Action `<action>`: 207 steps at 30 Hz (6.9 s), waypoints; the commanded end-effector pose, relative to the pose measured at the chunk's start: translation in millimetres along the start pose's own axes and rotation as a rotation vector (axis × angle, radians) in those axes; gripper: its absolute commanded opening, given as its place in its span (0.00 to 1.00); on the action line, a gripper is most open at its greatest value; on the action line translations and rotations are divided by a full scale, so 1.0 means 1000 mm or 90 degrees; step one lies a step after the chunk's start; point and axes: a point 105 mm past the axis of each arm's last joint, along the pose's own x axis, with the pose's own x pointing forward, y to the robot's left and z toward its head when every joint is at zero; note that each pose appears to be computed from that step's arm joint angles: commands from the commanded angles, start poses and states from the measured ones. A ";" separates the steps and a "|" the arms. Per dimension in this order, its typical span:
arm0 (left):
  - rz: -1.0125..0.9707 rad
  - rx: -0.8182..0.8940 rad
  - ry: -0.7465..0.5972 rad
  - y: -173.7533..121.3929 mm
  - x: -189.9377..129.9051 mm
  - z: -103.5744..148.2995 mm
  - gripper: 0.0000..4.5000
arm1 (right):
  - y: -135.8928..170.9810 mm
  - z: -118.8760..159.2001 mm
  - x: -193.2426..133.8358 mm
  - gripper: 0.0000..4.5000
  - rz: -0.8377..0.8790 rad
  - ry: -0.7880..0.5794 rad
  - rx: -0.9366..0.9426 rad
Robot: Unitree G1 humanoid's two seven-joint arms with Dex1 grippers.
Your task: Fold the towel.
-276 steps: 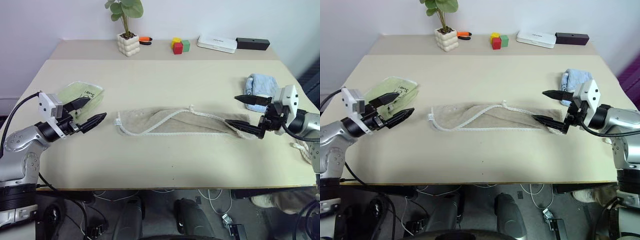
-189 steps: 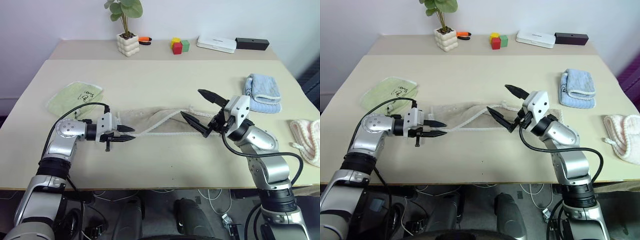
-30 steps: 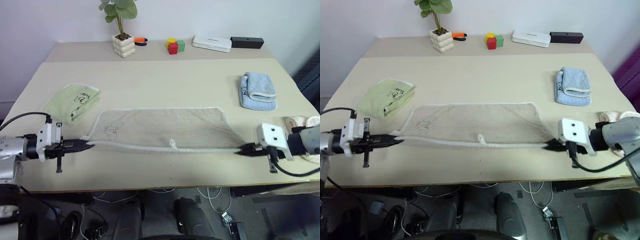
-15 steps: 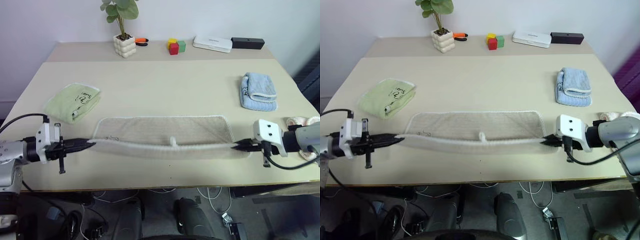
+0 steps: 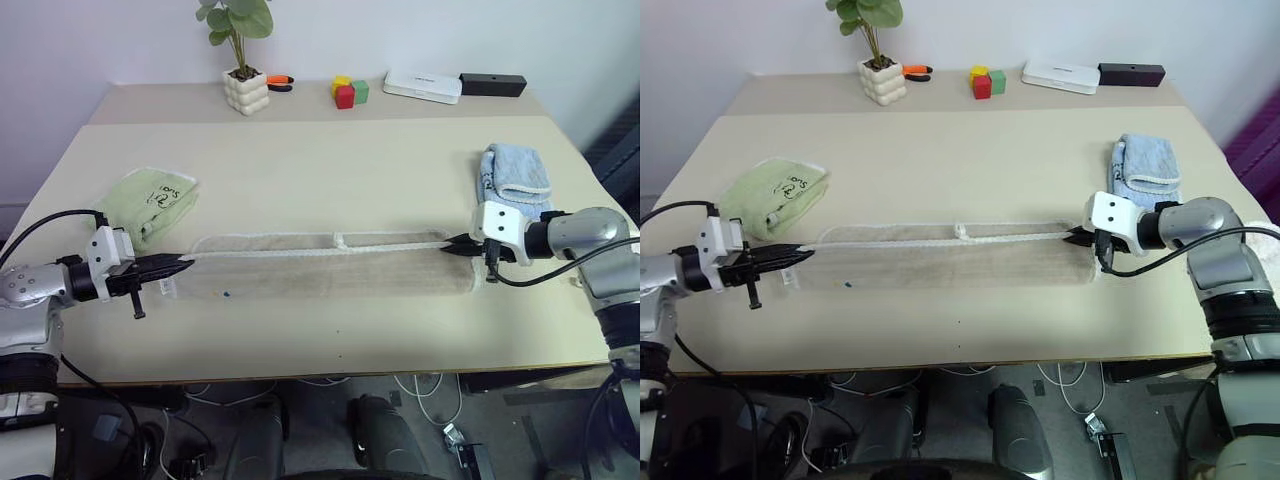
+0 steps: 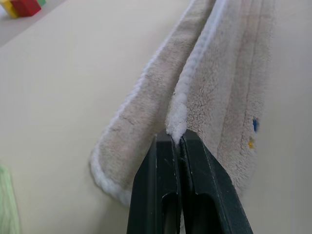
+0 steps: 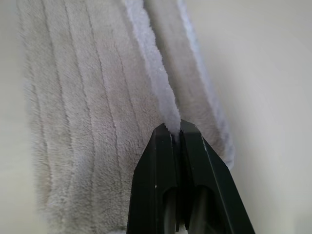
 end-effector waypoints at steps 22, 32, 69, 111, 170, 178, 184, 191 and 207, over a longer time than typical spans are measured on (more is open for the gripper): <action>0.040 0.032 0.041 0.038 0.027 -0.007 0.00 | -0.025 0.004 0.013 0.01 -0.051 0.015 -0.061; 0.055 0.032 0.058 0.045 0.034 -0.007 0.00 | -0.029 0.004 0.021 0.01 -0.085 0.014 -0.074; 0.117 -0.125 -0.170 0.063 0.023 0.061 0.99 | -0.050 -0.025 -0.012 0.98 -0.221 0.100 -0.077; 0.103 -0.237 -0.253 0.050 0.064 0.054 0.99 | 0.110 0.013 -0.067 0.98 -0.437 -0.510 1.343; -0.142 -0.329 -0.192 -0.026 0.022 0.071 1.00 | 0.089 -0.009 0.008 0.01 -0.352 -0.441 1.359; -0.135 -0.327 -0.193 -0.025 0.024 0.069 1.00 | 0.080 0.005 0.001 0.01 -0.349 -0.364 1.173; -0.131 -0.327 -0.195 -0.024 0.024 0.068 1.00 | 0.081 0.034 0.006 0.01 -0.296 -0.311 0.959; -0.131 -0.329 -0.195 -0.026 0.022 0.067 1.00 | 0.094 0.087 0.020 0.01 -0.193 -0.286 0.682; -0.101 -0.337 -0.184 -0.039 0.006 0.066 1.00 | 0.101 0.135 0.064 0.01 -0.094 -0.295 0.530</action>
